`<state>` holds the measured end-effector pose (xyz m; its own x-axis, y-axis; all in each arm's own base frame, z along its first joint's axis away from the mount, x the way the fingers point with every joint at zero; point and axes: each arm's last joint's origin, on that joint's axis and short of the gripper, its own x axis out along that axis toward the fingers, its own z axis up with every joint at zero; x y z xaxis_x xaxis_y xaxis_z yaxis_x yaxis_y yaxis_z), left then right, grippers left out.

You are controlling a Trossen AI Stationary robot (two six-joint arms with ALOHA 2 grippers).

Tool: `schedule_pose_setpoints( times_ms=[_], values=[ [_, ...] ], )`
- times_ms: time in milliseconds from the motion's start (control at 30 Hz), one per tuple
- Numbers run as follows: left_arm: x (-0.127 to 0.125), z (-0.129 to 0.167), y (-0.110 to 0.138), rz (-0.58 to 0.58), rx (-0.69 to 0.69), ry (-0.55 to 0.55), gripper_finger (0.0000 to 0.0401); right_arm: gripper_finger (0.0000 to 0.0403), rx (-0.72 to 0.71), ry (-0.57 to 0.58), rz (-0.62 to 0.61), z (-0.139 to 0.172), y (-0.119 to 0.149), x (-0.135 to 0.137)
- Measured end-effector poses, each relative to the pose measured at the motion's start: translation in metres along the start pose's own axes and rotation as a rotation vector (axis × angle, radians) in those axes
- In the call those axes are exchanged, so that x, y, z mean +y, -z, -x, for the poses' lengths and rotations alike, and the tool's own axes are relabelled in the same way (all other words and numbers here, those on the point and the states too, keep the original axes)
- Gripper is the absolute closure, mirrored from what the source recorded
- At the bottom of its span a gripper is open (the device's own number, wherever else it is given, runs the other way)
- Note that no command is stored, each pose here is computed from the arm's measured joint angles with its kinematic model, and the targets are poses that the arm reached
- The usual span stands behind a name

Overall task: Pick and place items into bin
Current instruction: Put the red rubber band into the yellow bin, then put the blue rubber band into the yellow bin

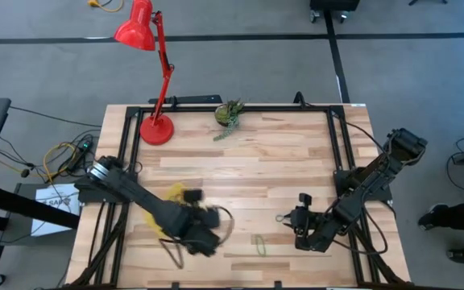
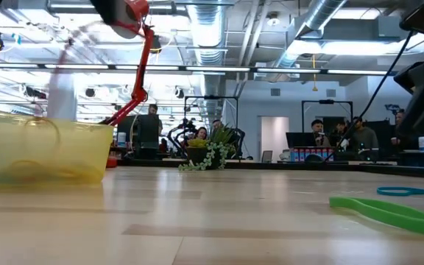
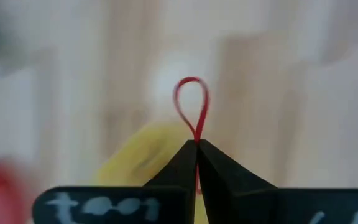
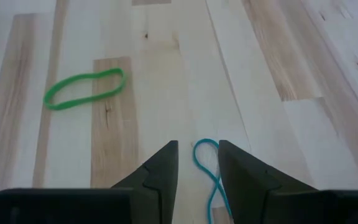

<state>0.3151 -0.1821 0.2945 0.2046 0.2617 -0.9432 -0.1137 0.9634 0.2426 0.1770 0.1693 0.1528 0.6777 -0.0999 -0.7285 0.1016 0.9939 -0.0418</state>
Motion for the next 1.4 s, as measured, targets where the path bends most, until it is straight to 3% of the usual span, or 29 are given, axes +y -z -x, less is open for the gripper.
schedule_pose_setpoints(
  times_ms=[100,267,400,533,700,867,1233,1400],
  values=[
    [0.02,0.018,0.018,0.085,0.011,-0.123,0.0401,0.0295,0.001,-0.007,0.006,0.001,0.001,0.001],
    [0.04,0.022,0.044,0.155,-0.058,-0.026,0.0401,0.0295,0.006,-0.008,0.015,0.002,0.002,0.002],
    [0.054,-0.005,0.073,0.23,0.026,-0.121,0.0401,0.0295,0.006,-0.007,0.015,0.002,0.002,0.002],
    [0.051,-0.04,0.093,0.265,0.066,-0.048,0.0401,0.0295,0.006,-0.007,0.016,0.002,0.002,0.002],
    [0.046,-0.075,0.113,0.298,0.101,-0.044,0.0398,0.0295,0.007,-0.009,0.018,0.002,0.003,0.002],
    [0.041,-0.092,0.116,0.315,0.063,-0.001,0.0375,0.0295,0.003,-0.012,0.014,0.002,0.002,0.003],
    [0.035,-0.093,0.108,0.337,-0.02,0.055,0.0314,0.0296,0.003,-0.012,0.012,0.002,0.002,0.002],
    [0.036,-0.091,0.097,0.437,-0.242,-0.036,0.0315,0.0296,-0.012,-0.003,-0.028,-0.003,-0.004,-0.001]
  ],
)
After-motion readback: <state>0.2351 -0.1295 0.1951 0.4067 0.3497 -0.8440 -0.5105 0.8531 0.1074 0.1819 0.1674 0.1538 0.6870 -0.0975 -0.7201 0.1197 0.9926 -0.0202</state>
